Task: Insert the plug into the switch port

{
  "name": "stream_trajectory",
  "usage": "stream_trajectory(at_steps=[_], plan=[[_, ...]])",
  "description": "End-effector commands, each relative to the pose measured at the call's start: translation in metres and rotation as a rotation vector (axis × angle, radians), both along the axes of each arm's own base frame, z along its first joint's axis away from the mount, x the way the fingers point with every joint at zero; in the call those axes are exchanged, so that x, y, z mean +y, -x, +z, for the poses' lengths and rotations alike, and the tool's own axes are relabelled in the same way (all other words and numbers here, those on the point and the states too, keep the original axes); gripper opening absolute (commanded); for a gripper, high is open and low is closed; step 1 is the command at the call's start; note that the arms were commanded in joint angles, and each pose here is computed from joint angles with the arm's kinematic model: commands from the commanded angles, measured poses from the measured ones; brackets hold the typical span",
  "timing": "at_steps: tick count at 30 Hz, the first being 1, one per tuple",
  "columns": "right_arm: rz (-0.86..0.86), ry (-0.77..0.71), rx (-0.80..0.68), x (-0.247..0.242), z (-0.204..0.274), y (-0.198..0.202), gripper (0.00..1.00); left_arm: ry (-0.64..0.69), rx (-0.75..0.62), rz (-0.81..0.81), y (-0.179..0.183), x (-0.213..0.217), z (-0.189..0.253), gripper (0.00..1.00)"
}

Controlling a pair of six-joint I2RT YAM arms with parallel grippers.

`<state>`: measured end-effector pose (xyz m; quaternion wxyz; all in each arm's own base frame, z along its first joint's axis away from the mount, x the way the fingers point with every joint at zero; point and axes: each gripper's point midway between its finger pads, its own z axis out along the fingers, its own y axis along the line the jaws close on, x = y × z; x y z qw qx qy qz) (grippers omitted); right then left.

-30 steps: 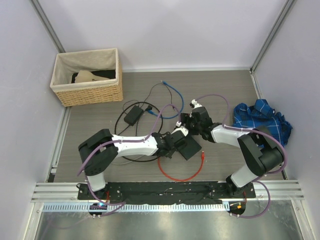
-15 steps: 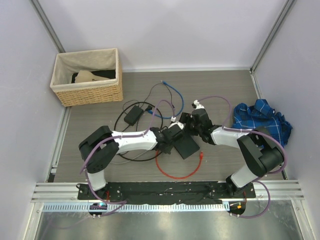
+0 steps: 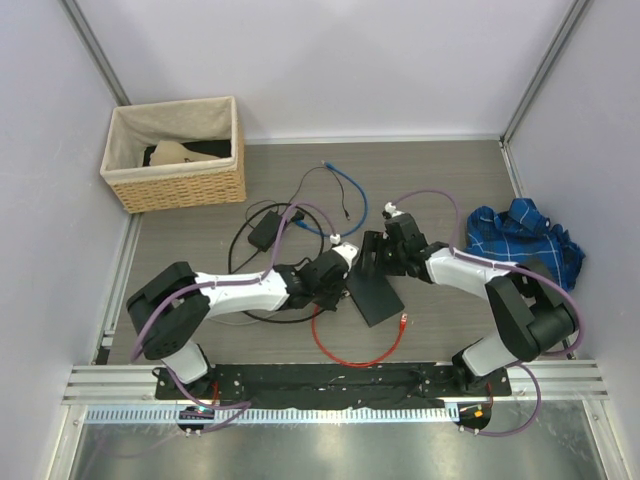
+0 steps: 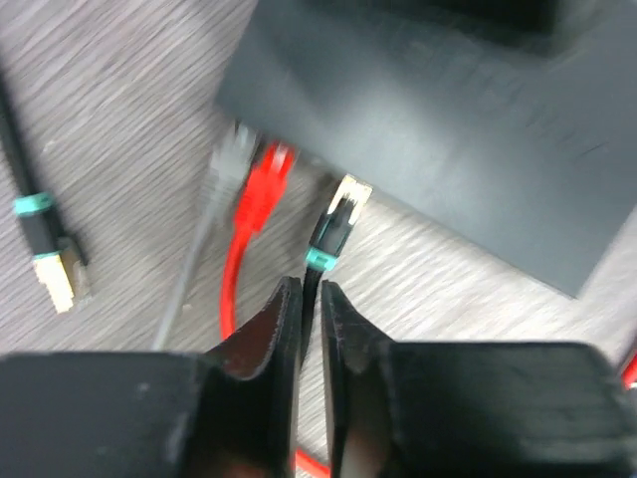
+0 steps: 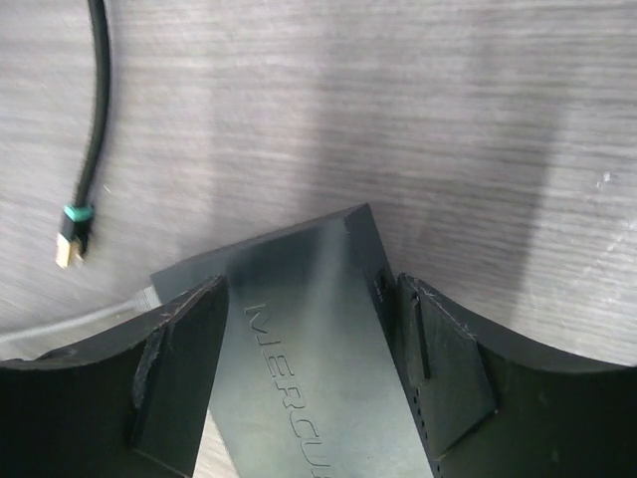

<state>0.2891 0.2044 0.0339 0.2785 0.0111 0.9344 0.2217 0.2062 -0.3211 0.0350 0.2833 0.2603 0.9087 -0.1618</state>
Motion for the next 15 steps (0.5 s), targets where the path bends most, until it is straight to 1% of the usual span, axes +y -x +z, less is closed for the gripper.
stream_trajectory(at_steps=[1,2,3,4,5,6,8,9,11,12,13,14,15], plan=[[0.092,0.110,0.112,-0.012,-0.013,0.022,0.77,0.180,-0.089,-0.032,-0.011,-0.036,0.041,0.25],[0.089,0.118,0.111,-0.013,-0.012,0.019,0.77,0.172,-0.093,-0.023,-0.012,-0.033,0.042,0.27],[0.078,0.131,0.104,-0.017,-0.010,0.014,0.77,0.159,-0.120,0.005,-0.017,-0.028,0.045,0.33],[0.072,0.136,0.095,-0.017,-0.004,0.009,0.78,0.157,-0.139,0.018,-0.020,-0.024,0.050,0.37],[0.065,0.141,0.086,-0.019,-0.001,0.005,0.78,0.166,-0.167,0.033,-0.022,-0.020,0.062,0.40],[0.053,0.144,0.072,-0.023,0.003,-0.001,0.78,0.158,-0.184,0.052,-0.027,-0.014,0.067,0.46],[0.037,0.152,0.031,-0.027,0.018,-0.015,0.78,0.161,-0.228,0.101,-0.034,0.002,0.089,0.52],[0.036,0.158,0.010,-0.028,0.024,-0.020,0.78,0.168,-0.247,0.131,-0.040,0.012,0.099,0.63],[0.061,0.176,-0.055,-0.026,0.041,-0.037,0.78,0.154,-0.282,0.189,-0.046,0.034,0.115,0.71],[0.087,0.183,-0.077,-0.024,0.046,-0.042,0.77,0.193,-0.323,0.243,-0.054,0.052,0.141,0.79],[0.130,0.187,-0.130,-0.019,0.060,-0.053,0.76,0.195,-0.338,0.275,-0.058,0.064,0.149,0.84],[0.159,0.198,-0.144,-0.016,0.059,-0.058,0.75,0.175,-0.358,0.327,-0.061,0.084,0.158,0.89],[0.186,0.200,-0.162,-0.013,0.061,-0.063,0.75,0.196,-0.392,0.391,-0.067,0.107,0.176,0.99]])
